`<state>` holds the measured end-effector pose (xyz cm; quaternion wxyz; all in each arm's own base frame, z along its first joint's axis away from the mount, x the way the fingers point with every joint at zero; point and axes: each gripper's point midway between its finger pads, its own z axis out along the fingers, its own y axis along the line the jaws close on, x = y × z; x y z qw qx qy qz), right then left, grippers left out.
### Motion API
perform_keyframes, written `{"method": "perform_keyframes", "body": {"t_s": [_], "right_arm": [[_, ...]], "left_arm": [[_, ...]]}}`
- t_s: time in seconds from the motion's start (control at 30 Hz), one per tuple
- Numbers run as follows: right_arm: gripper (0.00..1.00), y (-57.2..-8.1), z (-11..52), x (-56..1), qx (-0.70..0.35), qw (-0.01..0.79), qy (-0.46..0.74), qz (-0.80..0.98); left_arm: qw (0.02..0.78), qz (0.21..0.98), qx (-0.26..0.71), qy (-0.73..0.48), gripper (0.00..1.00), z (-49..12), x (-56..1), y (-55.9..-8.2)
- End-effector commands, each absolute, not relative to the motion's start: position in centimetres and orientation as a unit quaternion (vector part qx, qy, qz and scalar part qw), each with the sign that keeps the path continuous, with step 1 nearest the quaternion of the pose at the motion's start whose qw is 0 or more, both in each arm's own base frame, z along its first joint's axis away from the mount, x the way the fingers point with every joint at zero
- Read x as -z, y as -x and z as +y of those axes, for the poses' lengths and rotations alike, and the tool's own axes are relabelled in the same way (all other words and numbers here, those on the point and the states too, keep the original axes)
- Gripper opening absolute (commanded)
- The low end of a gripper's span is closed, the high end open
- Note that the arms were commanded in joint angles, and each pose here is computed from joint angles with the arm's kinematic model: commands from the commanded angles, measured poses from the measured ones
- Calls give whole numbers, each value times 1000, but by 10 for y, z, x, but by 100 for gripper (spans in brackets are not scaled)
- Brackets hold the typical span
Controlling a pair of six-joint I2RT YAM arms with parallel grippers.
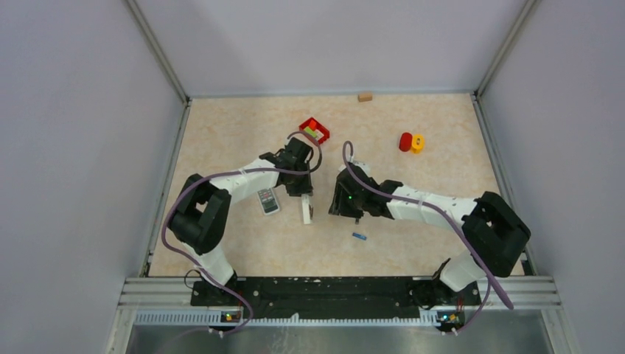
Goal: Load the batteries into the remote control
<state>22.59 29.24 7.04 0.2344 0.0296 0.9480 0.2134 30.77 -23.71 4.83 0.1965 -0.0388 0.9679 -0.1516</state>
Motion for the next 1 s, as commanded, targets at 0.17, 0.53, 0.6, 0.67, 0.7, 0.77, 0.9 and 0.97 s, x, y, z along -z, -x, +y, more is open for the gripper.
{"method": "perform_keyframes", "body": {"t_s": [0.17, 0.53, 0.6, 0.67, 0.7, 0.77, 0.9, 0.97], "right_arm": [[43, -234, 323, -82, -315, 239, -77, 915], [37, -229, 319, -64, -321, 217, -136, 912], [37, -229, 316, -63, -319, 219, -143, 911], [37, -230, 313, -60, -307, 218, -146, 915], [36, -230, 312, -59, -301, 218, -144, 917], [36, -231, 310, -56, -285, 218, -135, 924], [37, -234, 304, -51, -242, 219, -119, 938], [37, -236, 297, -49, -214, 222, -121, 943]], "left_arm": [[250, 963, 84, 50, 0, -229, -70, -318], [294, 954, -53, 33, 0, -218, -77, -318], [294, 954, -52, 35, 0, -219, -77, -318], [294, 954, -52, 36, 0, -220, -79, -319], [297, 953, -52, 37, 0, -219, -82, -320], [308, 949, -51, 40, 0, -217, -91, -322], [324, 945, -6, 51, 0, -212, -112, -327], [330, 942, 23, 63, 0, -206, -125, -330]]}}
